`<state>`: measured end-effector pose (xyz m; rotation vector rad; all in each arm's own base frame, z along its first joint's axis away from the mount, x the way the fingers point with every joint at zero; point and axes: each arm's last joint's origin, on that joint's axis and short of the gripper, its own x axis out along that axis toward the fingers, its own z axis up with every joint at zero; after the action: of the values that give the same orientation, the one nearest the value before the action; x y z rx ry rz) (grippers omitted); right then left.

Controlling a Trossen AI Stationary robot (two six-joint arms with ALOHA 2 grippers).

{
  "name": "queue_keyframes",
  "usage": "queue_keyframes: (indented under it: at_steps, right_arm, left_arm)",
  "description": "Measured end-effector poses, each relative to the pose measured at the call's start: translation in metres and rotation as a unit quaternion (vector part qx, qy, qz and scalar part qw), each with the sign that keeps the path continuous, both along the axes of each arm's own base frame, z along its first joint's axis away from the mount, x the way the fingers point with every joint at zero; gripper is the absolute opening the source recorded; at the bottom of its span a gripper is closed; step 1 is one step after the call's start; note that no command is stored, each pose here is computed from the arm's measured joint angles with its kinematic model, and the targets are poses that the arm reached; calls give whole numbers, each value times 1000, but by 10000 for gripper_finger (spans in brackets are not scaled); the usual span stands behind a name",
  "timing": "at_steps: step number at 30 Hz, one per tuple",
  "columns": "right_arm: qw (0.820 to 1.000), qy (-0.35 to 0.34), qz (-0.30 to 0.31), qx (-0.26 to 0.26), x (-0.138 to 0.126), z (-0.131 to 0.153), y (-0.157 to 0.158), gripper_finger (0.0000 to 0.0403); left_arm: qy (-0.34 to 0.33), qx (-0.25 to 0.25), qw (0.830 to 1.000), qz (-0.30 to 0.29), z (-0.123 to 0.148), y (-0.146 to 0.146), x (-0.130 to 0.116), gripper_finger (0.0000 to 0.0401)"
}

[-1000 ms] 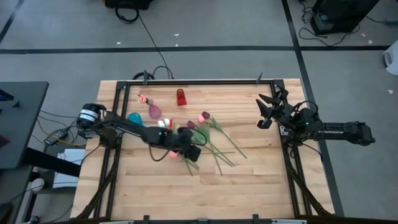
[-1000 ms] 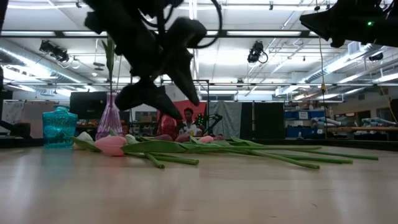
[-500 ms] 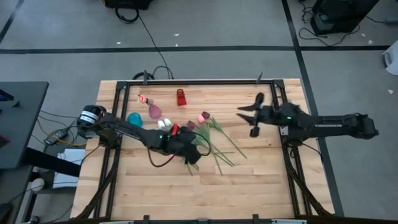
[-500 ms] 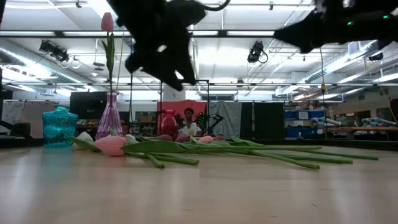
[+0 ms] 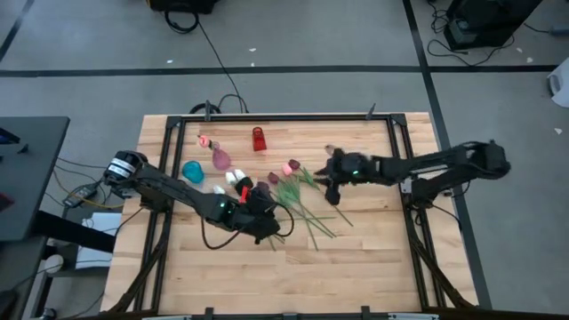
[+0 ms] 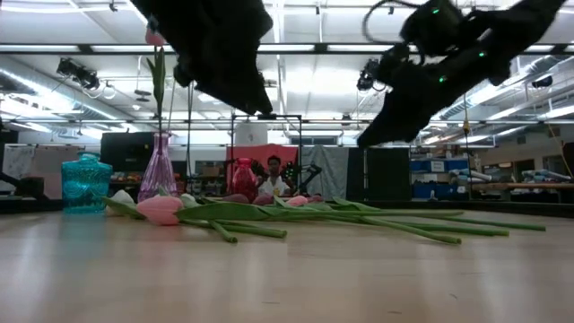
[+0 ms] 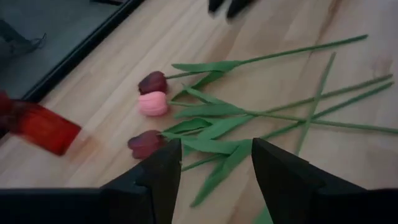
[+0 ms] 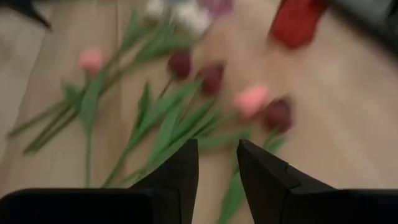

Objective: Sort flowers into vase by color
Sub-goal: Put the pink flower into the purple vase

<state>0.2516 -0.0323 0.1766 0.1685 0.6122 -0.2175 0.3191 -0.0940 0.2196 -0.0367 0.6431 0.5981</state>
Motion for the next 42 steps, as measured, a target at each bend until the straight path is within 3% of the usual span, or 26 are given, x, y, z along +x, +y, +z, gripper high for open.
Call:
queue_keyframes:
  at_steps: [5,9,18,29,42]
  right_arm:
    - [996,84,5,39,21,-17,14,125]
    - [994,104,9,44,40,-22,28,125]
    - [985,165,-25,-33,74,-34,54,126]
    - [984,178,-5,4,79,-46,62,126]
    - [983,179,-1,-31,84,-60,65,110]
  left_arm:
    - [-14,-27,999,-25,-6,0,2,202]
    - [-26,-33,999,-24,-4,0,4,202]
    - [-72,-64,995,-9,1,-2,8,202]
    - [-69,-64,995,-10,1,-2,7,202]
    - [-68,-66,995,-13,1,-3,7,202]
